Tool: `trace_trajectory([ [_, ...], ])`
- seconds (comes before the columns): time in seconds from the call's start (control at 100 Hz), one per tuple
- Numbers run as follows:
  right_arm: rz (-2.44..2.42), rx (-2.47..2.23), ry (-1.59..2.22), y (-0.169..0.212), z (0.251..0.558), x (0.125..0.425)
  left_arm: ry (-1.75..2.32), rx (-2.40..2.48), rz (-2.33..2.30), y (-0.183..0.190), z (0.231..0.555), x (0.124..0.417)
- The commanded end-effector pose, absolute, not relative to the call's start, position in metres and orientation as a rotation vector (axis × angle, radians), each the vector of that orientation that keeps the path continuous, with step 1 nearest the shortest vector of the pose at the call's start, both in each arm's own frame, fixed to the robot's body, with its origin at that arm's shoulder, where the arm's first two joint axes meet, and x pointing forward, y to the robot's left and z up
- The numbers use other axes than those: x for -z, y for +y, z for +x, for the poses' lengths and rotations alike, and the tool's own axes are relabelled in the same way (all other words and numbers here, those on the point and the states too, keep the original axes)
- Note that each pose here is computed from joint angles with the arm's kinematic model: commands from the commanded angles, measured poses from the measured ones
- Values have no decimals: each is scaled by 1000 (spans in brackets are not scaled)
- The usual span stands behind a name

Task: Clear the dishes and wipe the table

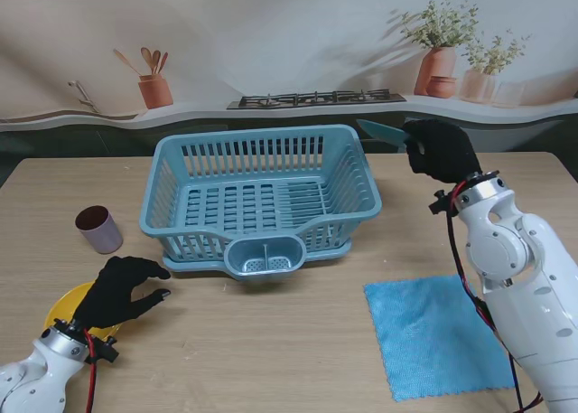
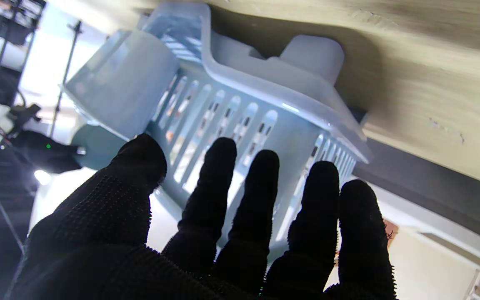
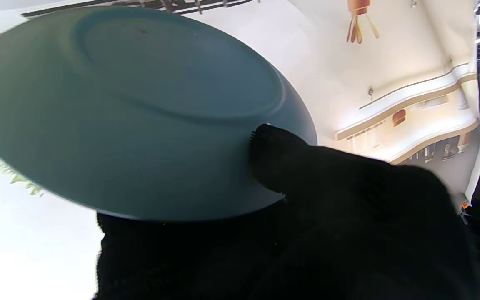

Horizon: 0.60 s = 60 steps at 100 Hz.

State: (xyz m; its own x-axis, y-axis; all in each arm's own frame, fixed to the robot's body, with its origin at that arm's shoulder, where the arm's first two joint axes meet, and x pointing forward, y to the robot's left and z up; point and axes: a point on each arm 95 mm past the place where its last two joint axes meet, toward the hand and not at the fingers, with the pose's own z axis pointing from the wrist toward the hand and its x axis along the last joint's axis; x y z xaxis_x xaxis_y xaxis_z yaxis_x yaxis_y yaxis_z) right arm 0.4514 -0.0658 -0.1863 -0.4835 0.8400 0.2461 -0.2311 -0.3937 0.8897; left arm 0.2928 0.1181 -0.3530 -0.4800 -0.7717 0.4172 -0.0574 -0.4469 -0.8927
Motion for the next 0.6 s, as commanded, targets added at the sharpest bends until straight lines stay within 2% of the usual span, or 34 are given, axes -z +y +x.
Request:
trace_trajectory([
  [0.0,893,-1967,1100,-55,452,168,1279,1975,-1224,117,293,354],
  [0.31,871,-2042,1165,-27,452,139,1290,1969,-1236,117,294,354],
  [0.59,871,-2081,1249,-4,448,129,1286,1974,-1244,116,294,354],
])
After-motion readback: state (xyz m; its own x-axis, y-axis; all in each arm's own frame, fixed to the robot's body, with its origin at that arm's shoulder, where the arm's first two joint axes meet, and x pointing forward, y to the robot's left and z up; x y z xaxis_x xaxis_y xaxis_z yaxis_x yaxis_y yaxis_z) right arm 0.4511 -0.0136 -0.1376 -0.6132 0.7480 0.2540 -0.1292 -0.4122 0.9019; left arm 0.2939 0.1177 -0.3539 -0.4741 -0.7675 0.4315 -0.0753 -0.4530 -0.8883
